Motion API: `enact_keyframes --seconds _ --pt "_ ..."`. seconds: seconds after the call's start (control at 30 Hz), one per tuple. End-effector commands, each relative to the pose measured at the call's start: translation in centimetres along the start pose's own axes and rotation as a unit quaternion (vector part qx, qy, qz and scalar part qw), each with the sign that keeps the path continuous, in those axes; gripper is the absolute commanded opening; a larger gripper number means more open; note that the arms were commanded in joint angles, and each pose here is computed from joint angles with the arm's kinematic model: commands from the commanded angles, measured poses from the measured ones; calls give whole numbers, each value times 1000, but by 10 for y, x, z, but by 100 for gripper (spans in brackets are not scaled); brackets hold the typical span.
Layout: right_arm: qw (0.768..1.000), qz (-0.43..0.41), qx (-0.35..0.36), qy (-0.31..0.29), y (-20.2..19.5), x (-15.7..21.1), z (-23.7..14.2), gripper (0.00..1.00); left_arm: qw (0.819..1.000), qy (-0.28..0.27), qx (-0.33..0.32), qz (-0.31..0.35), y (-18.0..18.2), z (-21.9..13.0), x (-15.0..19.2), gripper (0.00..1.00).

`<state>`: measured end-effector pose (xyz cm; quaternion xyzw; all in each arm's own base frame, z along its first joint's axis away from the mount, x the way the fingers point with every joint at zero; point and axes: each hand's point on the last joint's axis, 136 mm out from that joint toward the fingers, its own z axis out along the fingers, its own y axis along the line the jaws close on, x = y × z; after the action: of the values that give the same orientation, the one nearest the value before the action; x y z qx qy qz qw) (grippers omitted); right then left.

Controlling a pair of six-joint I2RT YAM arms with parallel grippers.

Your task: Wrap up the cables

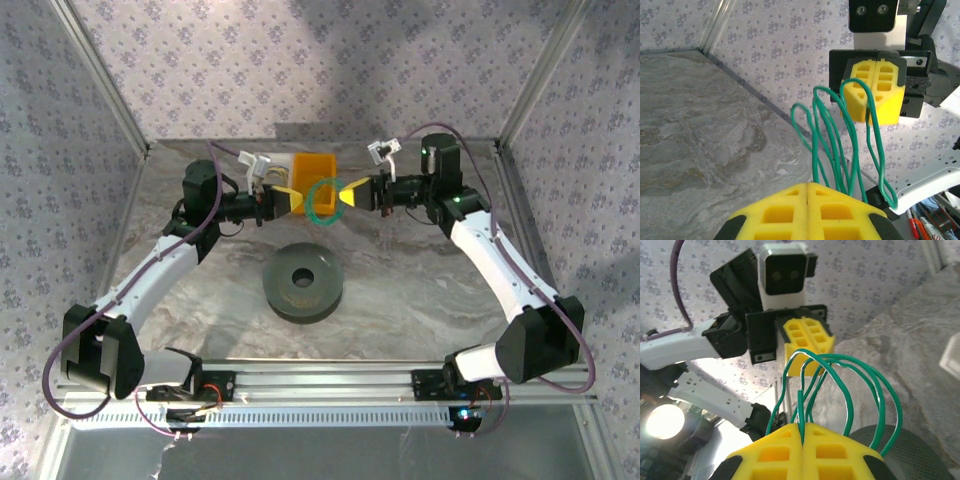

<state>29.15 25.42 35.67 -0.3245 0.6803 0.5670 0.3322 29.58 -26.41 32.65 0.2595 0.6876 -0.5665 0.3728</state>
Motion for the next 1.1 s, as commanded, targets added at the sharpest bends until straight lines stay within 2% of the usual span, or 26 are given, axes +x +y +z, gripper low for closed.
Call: enact_keyframes --seconds 0.0,0.2,0.37,0.4,0.43,0.47,0.5,0.53,0.57,0.7,0.9,1.07 --pt "1000 -21 18 -14 9 -6 -23 0 999 -8 -37 20 4 -15 -4 0" --pt "998 -16 48 -34 4 -8 -55 0 995 -26 -97 -7 32 -41 -9 0" --pt "999 -18 39 -34 8 -6 -52 0 997 -15 -75 -12 28 -32 -8 1" --pt "999 -18 36 -34 8 -7 -49 0 998 -12 -63 -9 25 -27 -8 8" --pt "999 -20 32 -33 9 -7 -46 0 999 -9 -52 -5 20 -22 -8 19" --pt "999 -20 30 -32 9 -7 -43 0 999 -5 -37 1 14 -16 -7 35" --pt "999 -22 26 -31 9 -7 -40 0 1000 2 -19 9 7 -9 -6 64" --pt "999 -22 23 -30 10 -8 -37 0 1000 9 -5 14 1 -3 -3 87" --pt "999 -23 20 -29 10 -8 -34 0 1000 17 8 20 -5 3 -1 99" --pt "999 -23 9 -23 11 -8 -23 0 998 25 46 40 -19 17 1 100" --pt "1000 -25 0 -19 12 -7 -12 0 997 17 58 40 -19 24 -3 99" --pt "999 -25 -6 -21 13 -9 -7 0 997 11 65 36 -18 28 -5 87"
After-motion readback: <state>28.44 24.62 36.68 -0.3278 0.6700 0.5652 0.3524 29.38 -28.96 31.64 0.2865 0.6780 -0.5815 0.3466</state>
